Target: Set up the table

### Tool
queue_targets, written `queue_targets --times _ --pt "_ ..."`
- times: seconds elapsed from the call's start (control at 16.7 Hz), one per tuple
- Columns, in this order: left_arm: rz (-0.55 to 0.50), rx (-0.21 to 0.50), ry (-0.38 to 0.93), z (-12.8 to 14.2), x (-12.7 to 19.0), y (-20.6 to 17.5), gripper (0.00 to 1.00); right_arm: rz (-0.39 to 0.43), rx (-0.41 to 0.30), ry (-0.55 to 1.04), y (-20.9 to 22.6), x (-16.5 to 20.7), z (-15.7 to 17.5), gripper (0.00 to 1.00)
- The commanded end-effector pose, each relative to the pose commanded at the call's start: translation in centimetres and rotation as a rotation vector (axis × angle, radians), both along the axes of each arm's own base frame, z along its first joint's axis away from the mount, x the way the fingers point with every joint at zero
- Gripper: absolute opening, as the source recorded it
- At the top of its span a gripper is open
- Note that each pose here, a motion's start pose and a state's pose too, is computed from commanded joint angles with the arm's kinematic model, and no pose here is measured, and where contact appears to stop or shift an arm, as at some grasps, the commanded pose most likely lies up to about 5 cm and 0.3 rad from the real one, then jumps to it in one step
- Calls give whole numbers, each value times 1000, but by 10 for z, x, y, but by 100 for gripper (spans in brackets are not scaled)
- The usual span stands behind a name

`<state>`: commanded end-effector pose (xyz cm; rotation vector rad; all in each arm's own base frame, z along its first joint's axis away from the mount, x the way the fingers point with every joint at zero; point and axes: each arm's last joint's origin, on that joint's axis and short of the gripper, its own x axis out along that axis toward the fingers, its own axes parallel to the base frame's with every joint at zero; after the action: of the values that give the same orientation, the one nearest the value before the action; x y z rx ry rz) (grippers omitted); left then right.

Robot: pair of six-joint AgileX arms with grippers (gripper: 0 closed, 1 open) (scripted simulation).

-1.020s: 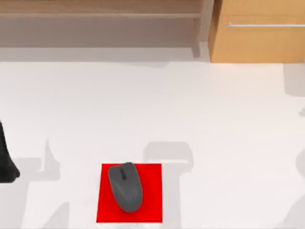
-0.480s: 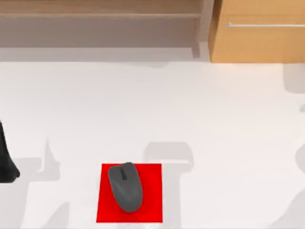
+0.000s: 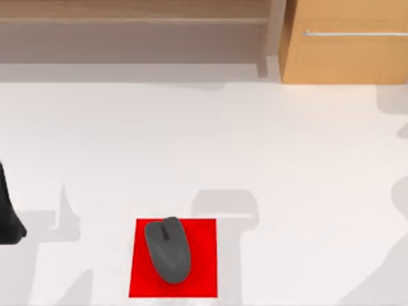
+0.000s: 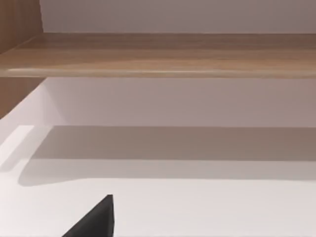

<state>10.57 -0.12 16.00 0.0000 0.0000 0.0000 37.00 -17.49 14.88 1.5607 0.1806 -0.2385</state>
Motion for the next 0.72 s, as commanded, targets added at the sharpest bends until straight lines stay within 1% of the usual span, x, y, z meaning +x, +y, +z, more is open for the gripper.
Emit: queue_targets --times 0.06,0.72 --pt "0 0 0 0 0 0 100 0 0 0 0 0 0 0" --pt "0 0 0 0 0 0 100 0 0 0 0 0 0 83"
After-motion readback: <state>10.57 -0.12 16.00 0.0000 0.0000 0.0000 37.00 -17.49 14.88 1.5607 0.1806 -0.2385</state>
